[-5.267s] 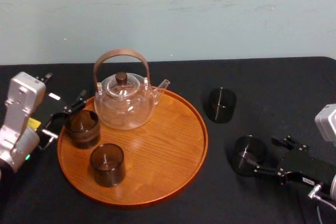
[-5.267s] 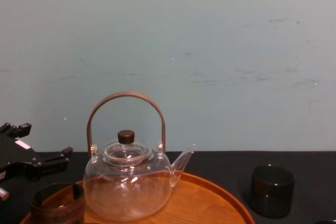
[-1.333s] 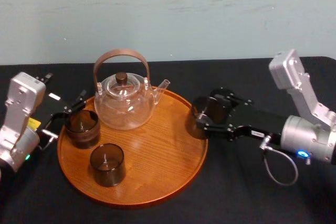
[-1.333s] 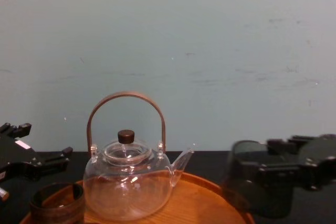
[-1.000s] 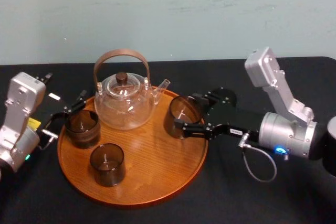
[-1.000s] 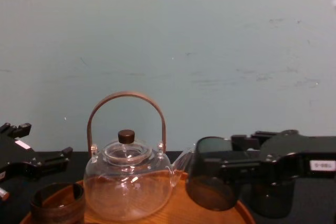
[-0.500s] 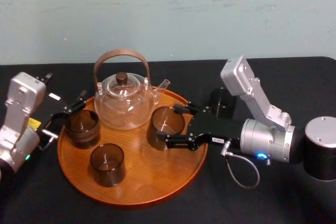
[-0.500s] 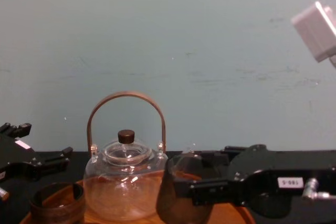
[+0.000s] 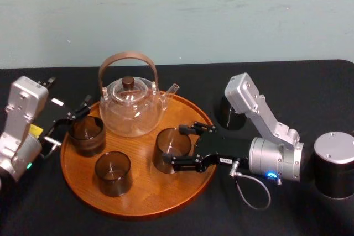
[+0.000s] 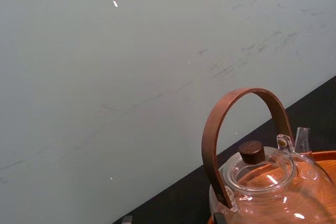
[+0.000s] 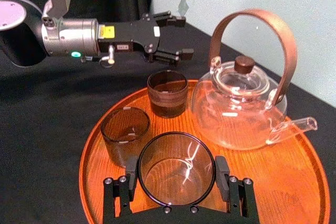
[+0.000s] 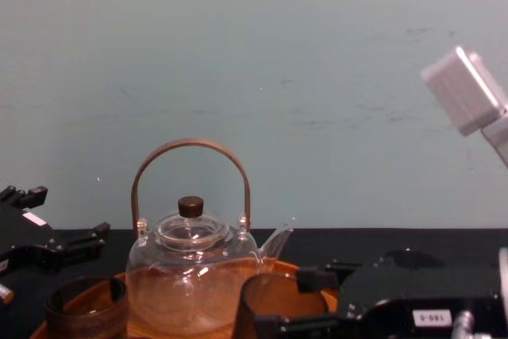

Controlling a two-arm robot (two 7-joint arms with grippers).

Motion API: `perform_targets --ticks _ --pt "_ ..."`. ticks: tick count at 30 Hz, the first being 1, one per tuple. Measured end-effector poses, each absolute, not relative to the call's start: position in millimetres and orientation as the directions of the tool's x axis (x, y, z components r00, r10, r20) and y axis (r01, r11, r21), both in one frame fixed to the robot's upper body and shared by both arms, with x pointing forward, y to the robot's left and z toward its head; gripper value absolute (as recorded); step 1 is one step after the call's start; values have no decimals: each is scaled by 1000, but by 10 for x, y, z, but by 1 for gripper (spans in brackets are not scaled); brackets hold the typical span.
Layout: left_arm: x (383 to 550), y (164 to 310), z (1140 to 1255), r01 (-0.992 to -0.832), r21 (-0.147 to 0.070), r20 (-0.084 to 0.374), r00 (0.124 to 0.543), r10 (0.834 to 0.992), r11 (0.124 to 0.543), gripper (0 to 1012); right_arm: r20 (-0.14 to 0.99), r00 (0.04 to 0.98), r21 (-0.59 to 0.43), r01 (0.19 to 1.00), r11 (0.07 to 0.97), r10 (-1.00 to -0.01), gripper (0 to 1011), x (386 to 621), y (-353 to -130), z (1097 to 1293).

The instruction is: Pick up the glass from the table and place it on the tray.

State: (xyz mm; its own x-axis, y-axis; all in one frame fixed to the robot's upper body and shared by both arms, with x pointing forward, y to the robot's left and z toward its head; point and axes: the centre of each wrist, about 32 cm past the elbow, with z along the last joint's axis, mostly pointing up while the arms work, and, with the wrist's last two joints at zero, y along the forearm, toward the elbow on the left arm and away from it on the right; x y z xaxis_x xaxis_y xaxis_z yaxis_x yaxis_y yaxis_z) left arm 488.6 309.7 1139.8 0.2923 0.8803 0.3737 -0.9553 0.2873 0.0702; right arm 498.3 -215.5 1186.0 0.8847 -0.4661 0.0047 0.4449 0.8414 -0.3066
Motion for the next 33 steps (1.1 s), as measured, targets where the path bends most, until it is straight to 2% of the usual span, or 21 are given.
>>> perform_targets --ticks 15,33 --pt "4886 3097 11398 -955 70 374 292 880 287 1001 -20 886 -349 429 833 -464 899 4978 -2129 11657" --pt "4886 3097 11398 -955 70 374 292 880 287 1001 -17 884 -373 427 824 -466 898 4969 -2106 11567"
